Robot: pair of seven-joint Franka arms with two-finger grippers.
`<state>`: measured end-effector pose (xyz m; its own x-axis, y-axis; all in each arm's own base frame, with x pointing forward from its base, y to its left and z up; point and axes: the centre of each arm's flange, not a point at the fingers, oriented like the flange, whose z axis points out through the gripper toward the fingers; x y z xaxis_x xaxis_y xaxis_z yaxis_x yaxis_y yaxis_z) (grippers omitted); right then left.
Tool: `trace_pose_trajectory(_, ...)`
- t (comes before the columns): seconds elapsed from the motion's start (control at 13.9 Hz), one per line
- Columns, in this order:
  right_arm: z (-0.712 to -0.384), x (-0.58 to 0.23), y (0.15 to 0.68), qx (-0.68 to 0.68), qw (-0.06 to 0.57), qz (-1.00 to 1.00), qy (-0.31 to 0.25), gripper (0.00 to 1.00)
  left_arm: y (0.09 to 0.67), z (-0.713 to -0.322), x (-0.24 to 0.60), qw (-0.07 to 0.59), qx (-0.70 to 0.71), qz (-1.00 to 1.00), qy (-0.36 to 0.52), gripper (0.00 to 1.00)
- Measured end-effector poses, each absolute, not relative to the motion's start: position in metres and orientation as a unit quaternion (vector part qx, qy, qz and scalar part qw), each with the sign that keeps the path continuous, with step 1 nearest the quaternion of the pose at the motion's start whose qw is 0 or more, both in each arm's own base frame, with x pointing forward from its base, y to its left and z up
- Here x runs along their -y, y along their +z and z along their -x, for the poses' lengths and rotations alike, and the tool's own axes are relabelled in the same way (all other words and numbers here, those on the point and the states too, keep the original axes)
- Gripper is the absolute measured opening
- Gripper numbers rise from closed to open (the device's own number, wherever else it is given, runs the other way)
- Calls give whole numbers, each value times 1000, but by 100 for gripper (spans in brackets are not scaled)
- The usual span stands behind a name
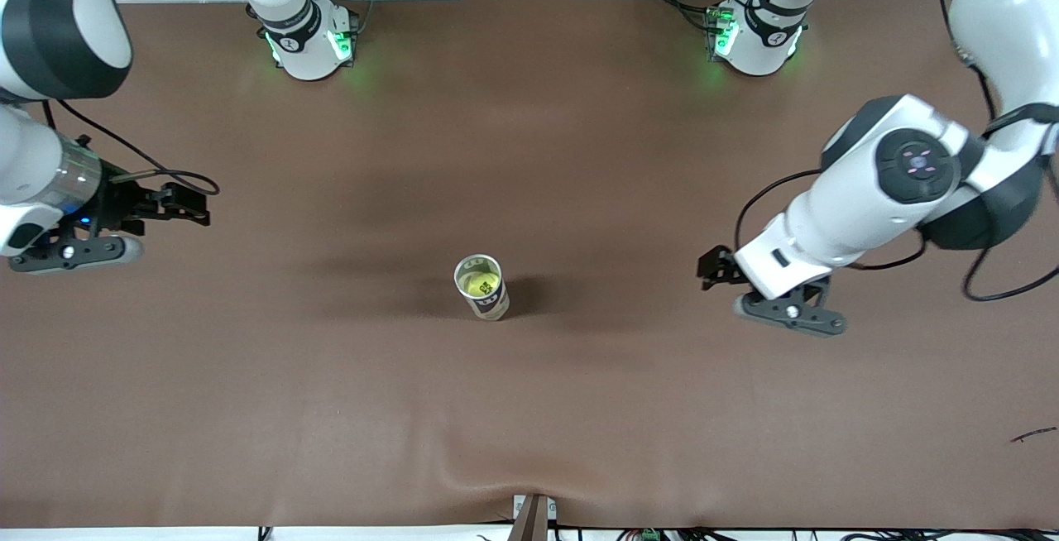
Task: Insert tennis ball vertically with right arm
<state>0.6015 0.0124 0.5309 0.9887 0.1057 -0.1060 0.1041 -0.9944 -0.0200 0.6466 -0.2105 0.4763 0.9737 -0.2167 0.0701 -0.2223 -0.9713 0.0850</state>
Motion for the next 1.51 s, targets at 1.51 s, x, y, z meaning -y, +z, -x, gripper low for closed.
trace_pose_trajectory(1.51,-534,39,656,-11,6,1000,23,100,639,-530,55,-6,-24,-999,-21,100)
